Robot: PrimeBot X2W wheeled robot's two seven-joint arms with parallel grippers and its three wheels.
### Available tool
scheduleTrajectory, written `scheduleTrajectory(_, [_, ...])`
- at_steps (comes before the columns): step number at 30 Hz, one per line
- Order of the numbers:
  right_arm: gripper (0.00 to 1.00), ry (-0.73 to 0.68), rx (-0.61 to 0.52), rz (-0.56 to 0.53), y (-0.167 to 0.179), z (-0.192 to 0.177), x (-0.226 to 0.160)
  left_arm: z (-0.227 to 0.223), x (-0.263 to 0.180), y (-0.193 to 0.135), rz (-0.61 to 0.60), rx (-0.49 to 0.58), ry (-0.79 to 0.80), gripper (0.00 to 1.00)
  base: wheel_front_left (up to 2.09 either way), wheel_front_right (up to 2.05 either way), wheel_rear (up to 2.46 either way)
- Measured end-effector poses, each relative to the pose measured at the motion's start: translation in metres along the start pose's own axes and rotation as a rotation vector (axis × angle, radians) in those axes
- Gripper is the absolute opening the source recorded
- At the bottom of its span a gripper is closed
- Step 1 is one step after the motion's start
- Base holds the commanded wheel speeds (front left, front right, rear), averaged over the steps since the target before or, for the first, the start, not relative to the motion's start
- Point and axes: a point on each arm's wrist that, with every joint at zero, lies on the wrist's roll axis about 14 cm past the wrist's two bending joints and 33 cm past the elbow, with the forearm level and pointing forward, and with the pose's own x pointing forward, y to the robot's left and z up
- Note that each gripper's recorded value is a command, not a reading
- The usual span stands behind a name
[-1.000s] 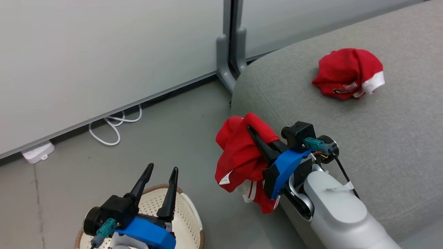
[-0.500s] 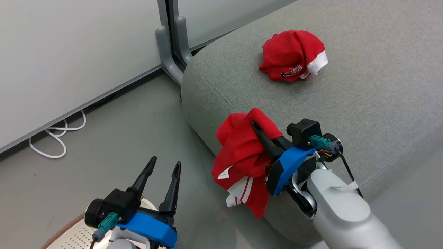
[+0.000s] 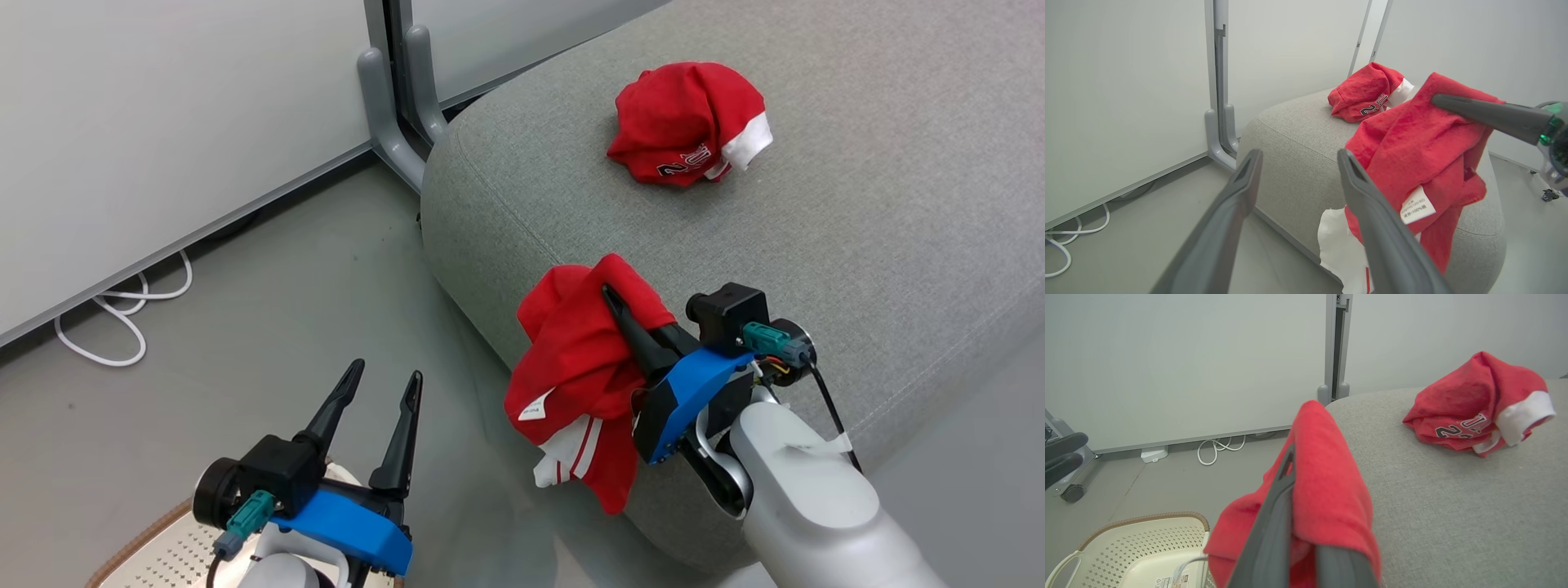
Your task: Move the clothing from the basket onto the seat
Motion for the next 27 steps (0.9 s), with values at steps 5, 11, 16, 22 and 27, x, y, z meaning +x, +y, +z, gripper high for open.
scheduleTrajectory(5, [0.00,0.001,0.017,-0.017,-0.005,0.001,0.003,-0.001,0.001,0.007,0.014,-0.006,-0.002,1.00,0.00,0.00,0.00])
scheduleTrajectory(11, [0.00,-0.091,-0.027,-0.079,-0.034,0.046,0.029,-0.007,0.002,0.017,0.022,-0.014,0.002,1.00,0.00,0.00,0.00])
scheduleTrajectory(16, [0.00,-0.182,-0.128,-0.164,-0.082,0.104,0.051,-0.009,0.007,0.030,0.023,-0.012,-0.008,1.00,0.00,0.00,0.00])
scheduleTrajectory(22, [0.00,-0.271,-0.235,-0.278,-0.136,0.173,0.068,-0.011,0.014,0.049,0.021,-0.009,-0.027,1.00,0.00,0.00,0.00])
scheduleTrajectory(27, [0.00,-0.311,-0.261,-0.378,-0.175,0.201,0.077,-0.017,0.020,0.068,0.024,-0.006,-0.039,1.00,0.00,0.00,0.00])
